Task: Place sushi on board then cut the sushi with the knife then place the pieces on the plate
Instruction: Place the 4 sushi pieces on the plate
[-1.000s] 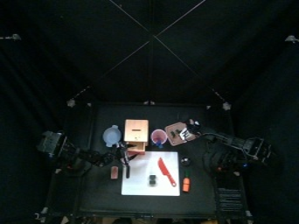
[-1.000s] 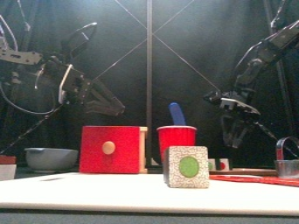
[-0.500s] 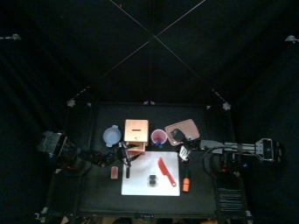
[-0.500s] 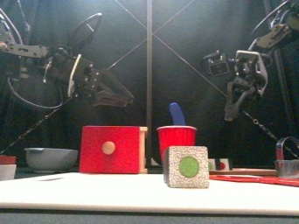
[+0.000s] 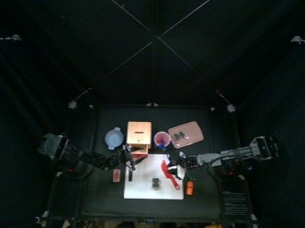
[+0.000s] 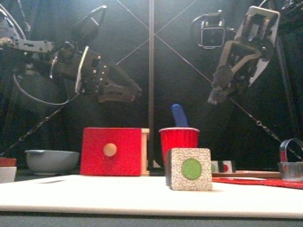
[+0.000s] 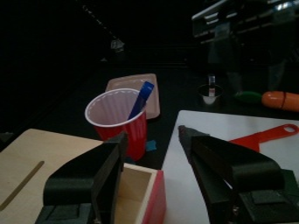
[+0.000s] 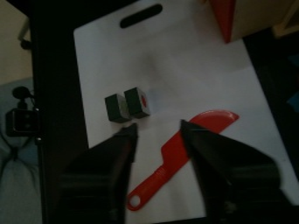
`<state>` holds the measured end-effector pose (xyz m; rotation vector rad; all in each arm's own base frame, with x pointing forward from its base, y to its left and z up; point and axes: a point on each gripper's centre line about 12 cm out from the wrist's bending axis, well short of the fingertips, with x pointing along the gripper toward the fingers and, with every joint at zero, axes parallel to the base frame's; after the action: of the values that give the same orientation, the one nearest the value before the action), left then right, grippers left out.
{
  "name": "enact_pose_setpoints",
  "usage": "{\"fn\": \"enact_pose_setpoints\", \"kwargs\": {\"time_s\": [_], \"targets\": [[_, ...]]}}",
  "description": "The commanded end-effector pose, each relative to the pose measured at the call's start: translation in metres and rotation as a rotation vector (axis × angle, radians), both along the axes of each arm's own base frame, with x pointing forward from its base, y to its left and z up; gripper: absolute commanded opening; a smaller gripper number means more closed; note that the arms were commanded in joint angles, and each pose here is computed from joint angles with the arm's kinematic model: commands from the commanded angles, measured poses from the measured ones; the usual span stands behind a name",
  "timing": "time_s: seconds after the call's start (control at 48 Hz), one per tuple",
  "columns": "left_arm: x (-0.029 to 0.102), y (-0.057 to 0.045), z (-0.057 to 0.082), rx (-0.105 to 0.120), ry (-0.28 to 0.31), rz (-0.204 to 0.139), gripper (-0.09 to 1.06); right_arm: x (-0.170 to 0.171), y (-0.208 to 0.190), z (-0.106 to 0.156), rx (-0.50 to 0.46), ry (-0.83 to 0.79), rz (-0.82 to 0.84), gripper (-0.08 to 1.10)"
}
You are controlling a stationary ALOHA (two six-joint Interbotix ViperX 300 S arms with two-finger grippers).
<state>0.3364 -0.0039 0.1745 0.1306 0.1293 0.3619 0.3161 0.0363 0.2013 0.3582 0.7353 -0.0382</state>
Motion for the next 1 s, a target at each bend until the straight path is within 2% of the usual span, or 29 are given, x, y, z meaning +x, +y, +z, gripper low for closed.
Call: {"fn": "enact_pose_setpoints", "kwargs": {"time_s": [0.021,0.208,0.458,0.708,1.0], "targets": [[0.003,-0.003,0.007,-0.003,-0.026,-0.005,0.86,0.02,0.004,0.001,-0.007,0.004,0.011,1.1],[-0.001,-0.002,0.005,-0.001,-0.016,-0.004,0.86,0.046,0.012,-0.01,-0.046,0.082,0.046,1.03],[-0.006,-0.001,0.0,0.001,0.0,-0.004,0.86,0.076,0.024,-0.034,-0.098,0.194,0.093,1.02],[-0.011,0.001,-0.005,0.004,0.018,-0.003,0.86,0.091,0.032,-0.047,-0.145,0.26,0.13,1.02],[-0.013,0.002,-0.006,0.001,0.022,0.002,0.86,0.091,0.037,-0.05,-0.145,0.272,0.138,1.02]]}}
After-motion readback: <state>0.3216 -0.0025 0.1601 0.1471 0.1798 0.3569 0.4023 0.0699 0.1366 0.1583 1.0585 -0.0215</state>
